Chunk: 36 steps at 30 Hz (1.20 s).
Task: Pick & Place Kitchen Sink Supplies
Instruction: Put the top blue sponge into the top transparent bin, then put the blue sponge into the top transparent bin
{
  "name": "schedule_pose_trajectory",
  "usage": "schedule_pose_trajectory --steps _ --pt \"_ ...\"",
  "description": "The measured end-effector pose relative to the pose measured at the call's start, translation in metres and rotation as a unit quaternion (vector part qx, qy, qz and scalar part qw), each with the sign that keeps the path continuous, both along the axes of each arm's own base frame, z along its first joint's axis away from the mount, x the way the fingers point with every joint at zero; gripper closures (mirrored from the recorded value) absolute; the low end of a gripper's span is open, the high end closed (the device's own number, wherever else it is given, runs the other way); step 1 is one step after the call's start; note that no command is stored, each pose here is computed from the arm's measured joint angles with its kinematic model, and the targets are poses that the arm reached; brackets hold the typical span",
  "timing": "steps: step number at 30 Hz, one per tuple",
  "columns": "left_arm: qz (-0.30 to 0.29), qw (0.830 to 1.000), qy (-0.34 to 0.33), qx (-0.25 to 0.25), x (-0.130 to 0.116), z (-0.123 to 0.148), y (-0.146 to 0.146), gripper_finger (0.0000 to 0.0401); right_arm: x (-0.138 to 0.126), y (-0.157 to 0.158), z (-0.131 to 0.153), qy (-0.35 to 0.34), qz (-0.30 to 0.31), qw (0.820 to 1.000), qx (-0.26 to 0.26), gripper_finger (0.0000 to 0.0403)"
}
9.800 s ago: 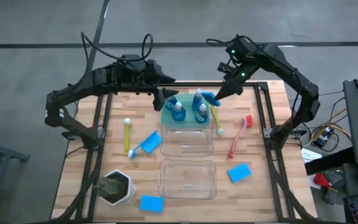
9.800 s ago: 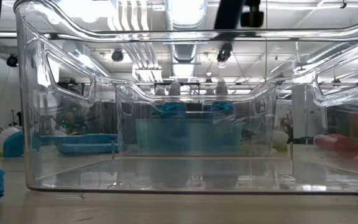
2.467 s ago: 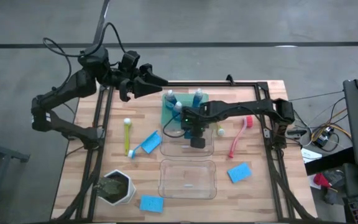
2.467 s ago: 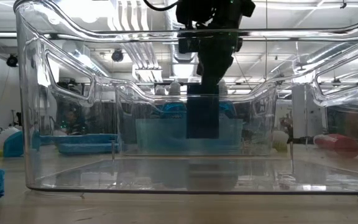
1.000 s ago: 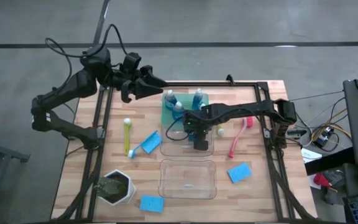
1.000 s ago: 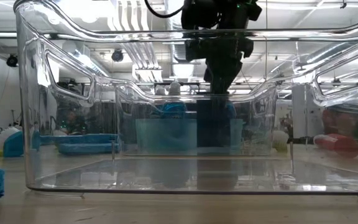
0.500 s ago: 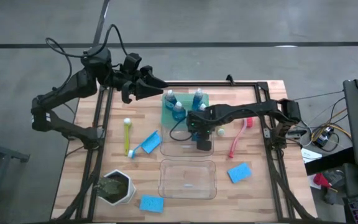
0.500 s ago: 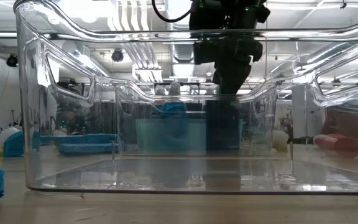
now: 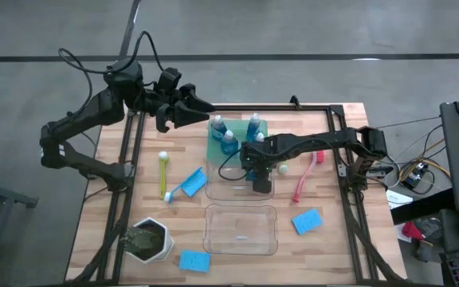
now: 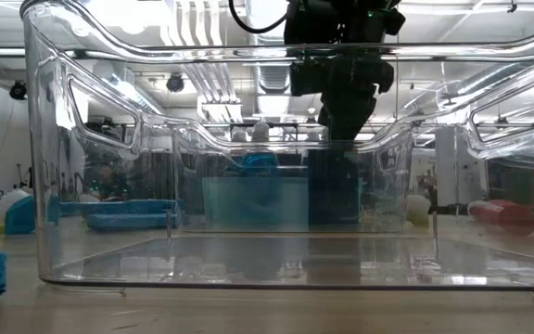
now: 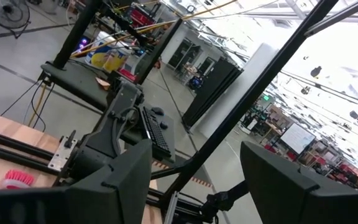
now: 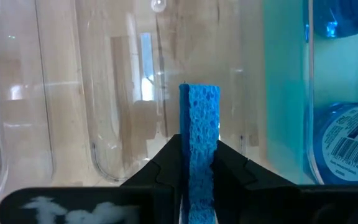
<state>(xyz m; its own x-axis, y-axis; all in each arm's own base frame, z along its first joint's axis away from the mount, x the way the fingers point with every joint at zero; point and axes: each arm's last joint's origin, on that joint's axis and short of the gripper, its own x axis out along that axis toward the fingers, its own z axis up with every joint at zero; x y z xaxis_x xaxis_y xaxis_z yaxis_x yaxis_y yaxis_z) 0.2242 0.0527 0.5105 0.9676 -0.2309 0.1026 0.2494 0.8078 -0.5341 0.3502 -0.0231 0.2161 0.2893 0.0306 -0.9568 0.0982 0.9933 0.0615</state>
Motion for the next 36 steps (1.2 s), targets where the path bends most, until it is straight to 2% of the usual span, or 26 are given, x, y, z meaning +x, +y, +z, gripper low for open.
schedule_pose_trajectory --steps 14,26,36 --pt "0.002 1.000 0.000 0.001 0.000 0.000 0.000 0.0165 -0.002 0.000 0.008 -0.017 0.000 1.000 -0.002 0.0275" --pt "0.006 1.000 0.000 0.001 0.000 0.000 0.000 0.0165 -0.010 0.001 0.029 -0.050 -0.006 0.999 -0.005 0.0267" --pt "0.007 1.000 0.000 0.001 0.000 0.000 0.000 0.0165 -0.024 0.001 0.068 -0.102 -0.039 0.994 -0.006 0.0266"
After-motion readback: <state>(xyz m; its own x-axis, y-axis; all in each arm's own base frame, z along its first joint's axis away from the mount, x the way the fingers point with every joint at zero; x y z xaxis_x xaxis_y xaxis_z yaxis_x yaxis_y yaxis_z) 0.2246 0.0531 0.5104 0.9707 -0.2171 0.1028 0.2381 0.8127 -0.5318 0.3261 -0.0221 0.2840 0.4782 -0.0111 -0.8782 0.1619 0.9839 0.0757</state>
